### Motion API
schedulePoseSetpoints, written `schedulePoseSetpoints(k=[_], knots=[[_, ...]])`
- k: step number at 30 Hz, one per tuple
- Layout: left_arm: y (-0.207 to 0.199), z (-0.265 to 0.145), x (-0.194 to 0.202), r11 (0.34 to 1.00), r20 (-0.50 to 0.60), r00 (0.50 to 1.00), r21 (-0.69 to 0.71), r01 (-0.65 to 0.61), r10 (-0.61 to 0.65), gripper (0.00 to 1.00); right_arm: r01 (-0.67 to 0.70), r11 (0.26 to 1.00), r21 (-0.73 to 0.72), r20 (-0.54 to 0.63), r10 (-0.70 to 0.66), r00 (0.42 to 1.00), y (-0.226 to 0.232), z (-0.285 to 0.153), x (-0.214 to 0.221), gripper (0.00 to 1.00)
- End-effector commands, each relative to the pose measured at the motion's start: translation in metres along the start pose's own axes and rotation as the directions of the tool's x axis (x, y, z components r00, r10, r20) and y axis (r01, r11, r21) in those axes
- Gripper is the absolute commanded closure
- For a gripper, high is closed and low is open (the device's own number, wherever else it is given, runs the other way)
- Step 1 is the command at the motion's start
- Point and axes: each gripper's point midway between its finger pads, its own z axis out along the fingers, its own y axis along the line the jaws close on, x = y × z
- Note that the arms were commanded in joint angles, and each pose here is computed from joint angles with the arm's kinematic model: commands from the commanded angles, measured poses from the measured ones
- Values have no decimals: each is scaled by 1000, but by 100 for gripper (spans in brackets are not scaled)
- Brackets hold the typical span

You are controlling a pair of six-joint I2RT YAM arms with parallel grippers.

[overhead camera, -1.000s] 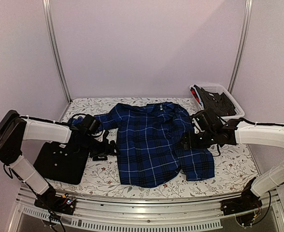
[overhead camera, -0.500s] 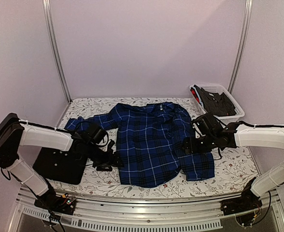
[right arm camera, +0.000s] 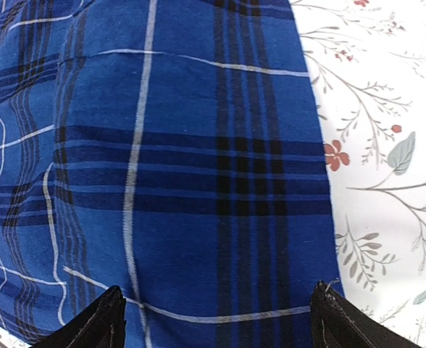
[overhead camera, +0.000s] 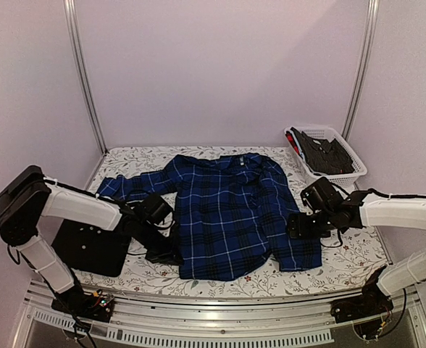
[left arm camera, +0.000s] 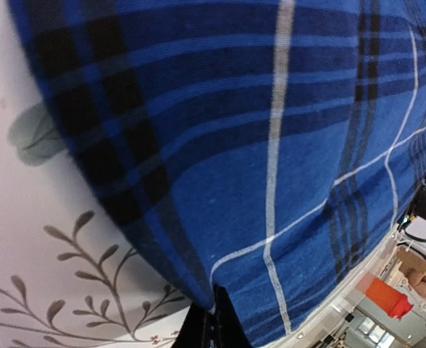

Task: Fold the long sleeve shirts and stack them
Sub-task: Adjust the flattened shirt at the center of the board.

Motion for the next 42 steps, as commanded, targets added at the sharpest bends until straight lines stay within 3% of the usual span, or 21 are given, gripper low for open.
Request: schedulePoseSetpoints(k=[1, 7, 13, 20, 26, 30, 32, 38, 42], knots=[[28, -12, 5, 992, 11, 999, -119, 39, -38, 100, -88, 995, 56, 30, 86, 996, -24, -9, 1, 12], [63, -40, 9, 979, 53, 995, -177, 98, -90, 100, -150, 988, 40, -10, 151, 989, -36, -6, 15, 11], [63, -46, -1, 979, 67, 994, -179, 94, -83, 100, -165, 975, -150, -100, 151, 983, -1, -4, 37, 18], [59, -45, -7, 982, 71, 995, -171, 80, -69, 100, -184, 956, -227, -153, 151, 977, 20, -13, 59, 23], [56, -48, -11, 985, 92, 995, -164, 61, -47, 100, -227, 904, -363, -172, 175, 969, 47, -19, 53, 43], [57, -54, -15, 982, 106, 994, -186, 38, -18, 100, -201, 925, -324, -117, 172, 978, 52, -16, 27, 75], [58, -58, -15, 981, 116, 993, -192, 30, -8, 100, -166, 955, -248, -71, 152, 986, 46, -14, 10, 86], [64, -68, -5, 986, 129, 992, -161, 34, -13, 100, -151, 986, -66, 66, 155, 986, 16, -20, -36, 100], [62, -67, 0, 992, 125, 992, -121, 31, -16, 100, -148, 989, 21, 134, 144, 980, -1, -28, -74, 100]])
